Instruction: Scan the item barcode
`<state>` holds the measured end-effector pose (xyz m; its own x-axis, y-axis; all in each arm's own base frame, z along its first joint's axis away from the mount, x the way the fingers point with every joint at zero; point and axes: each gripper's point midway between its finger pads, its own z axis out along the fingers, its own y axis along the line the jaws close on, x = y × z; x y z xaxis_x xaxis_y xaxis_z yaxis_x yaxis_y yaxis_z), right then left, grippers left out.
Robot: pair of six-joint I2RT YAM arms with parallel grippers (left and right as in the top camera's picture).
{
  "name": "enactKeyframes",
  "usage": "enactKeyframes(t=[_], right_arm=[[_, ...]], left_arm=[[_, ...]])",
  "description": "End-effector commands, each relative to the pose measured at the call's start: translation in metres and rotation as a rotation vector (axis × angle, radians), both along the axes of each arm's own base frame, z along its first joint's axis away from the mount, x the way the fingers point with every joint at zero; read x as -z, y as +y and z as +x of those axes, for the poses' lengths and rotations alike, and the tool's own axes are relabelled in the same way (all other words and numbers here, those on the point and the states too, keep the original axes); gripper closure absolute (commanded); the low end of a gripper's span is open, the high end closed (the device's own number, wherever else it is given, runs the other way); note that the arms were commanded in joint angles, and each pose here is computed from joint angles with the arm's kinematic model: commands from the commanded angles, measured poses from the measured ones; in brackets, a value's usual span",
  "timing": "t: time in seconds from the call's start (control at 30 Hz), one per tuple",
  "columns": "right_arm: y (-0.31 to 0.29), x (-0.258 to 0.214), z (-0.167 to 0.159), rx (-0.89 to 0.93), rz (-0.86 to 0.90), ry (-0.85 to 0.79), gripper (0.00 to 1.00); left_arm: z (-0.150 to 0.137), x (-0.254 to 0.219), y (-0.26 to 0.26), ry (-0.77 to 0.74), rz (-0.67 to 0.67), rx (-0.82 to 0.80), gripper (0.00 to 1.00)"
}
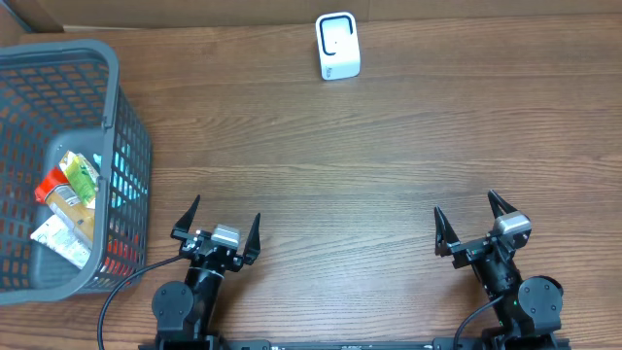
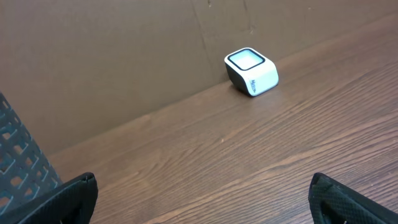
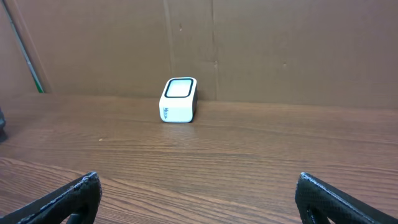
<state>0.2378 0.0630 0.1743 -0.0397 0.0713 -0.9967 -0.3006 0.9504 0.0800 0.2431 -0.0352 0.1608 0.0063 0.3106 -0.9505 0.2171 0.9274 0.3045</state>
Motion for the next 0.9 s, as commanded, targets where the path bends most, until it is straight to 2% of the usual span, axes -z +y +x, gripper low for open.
enactKeyframes(t=[0.0, 0.17, 0.3, 0.57, 0.7, 0.87], right_arm=[[0.0, 0.001, 0.0, 0.002, -0.007, -0.01, 0.0], [0.003, -0.001, -0.001, -0.013, 0.1, 0.022, 0.0], [0.014, -0.024, -0.01, -0.09, 0.104, -0.009, 0.0], [0.018, -0.111, -0.035, -0.134, 0.096, -0.009, 0.0], [0.023, -0.149, -0.039, -0.165, 0.089, 0.064, 0.0], [0.032, -0.18, -0.033, -0.204, 0.075, 0.254, 0.0]], left_arm=[[0.0, 0.0, 0.001, -0.009, 0.032, -0.003, 0.0], [-0.002, -0.007, -0.007, -0.016, -0.063, 0.041, 0.0], [-0.008, -0.02, -0.016, 0.008, -0.147, 0.092, 0.0], [-0.026, -0.113, -0.016, 0.03, -0.175, 0.09, 0.0], [-0.025, -0.157, -0.014, 0.125, -0.179, 0.068, 0.0], [-0.016, -0.194, -0.017, 0.366, -0.194, 0.066, 0.0]])
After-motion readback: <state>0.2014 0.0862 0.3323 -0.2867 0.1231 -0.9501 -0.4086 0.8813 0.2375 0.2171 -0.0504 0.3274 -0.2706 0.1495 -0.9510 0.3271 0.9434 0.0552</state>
